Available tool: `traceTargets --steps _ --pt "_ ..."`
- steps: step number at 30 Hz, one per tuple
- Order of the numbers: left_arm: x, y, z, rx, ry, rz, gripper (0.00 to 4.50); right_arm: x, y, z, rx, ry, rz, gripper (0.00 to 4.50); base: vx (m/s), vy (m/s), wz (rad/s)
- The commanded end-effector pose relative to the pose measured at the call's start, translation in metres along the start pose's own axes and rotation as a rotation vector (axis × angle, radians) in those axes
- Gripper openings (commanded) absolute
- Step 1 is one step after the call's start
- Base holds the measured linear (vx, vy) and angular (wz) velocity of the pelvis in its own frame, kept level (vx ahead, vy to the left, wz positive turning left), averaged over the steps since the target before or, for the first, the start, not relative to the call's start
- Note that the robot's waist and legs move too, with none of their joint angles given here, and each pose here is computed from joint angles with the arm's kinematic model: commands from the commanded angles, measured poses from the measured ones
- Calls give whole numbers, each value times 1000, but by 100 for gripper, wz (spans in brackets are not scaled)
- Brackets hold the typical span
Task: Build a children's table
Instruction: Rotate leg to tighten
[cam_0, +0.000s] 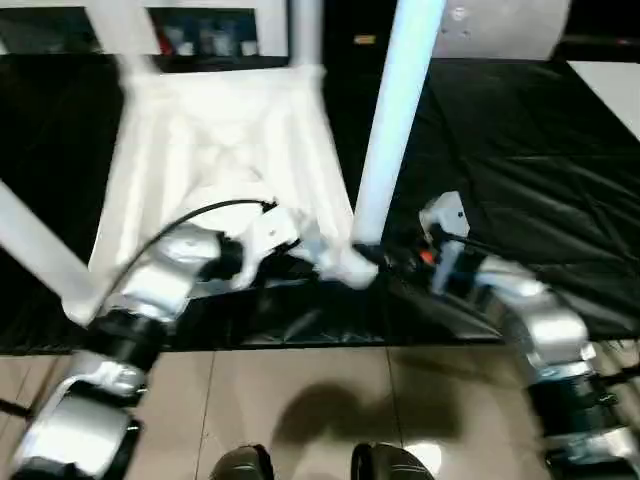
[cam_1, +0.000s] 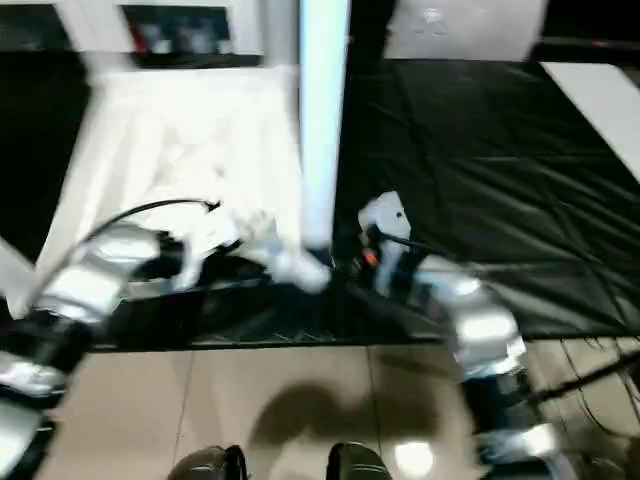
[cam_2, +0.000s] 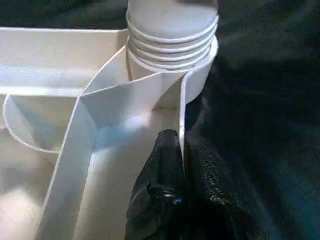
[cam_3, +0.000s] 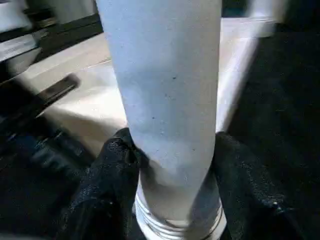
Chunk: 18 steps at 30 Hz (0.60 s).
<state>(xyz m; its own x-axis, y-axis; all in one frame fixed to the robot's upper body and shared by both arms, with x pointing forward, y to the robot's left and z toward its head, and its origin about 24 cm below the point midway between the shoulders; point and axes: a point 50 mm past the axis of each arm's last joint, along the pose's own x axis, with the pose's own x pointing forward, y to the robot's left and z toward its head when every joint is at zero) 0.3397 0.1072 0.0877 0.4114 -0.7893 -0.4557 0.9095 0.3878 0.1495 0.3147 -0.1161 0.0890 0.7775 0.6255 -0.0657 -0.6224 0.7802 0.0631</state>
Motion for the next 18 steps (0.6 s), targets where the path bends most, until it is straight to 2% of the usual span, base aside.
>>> traceTargets --steps 1,5,7,9,11,13,15,17,18 --pt "28 -5 34 13 -86 102 0 22 26 -30 91 115 -108 192 0 0 0" --pt "45 -12 47 7 -105 156 0 38 35 -26 162 94 -253 192 13 -1 1" --pt "46 -12 47 31 -93 158 0 39 36 -24 182 74 -241 192 55 -5 2" --pt "43 -11 42 63 -70 161 0 35 33 -21 154 50 -219 248 0 0 0" --pt "36 -10 35 73 -53 145 0 28 25 -20 146 25 -175 265 0 0 0" --pt "26 -7 23 95 -23 125 0 16 11 -16 68 -2 -129 272 0 0 0" --pt "21 -6 18 105 -9 122 0 10 5 -13 26 -7 -100 285 0 0 0" --pt "16 -5 13 114 0 105 0 5 -1 -10 18 -20 -67 315 0 0 0" --pt "13 -4 10 119 6 95 0 1 -5 -7 16 -29 -46 315 0 0 0"
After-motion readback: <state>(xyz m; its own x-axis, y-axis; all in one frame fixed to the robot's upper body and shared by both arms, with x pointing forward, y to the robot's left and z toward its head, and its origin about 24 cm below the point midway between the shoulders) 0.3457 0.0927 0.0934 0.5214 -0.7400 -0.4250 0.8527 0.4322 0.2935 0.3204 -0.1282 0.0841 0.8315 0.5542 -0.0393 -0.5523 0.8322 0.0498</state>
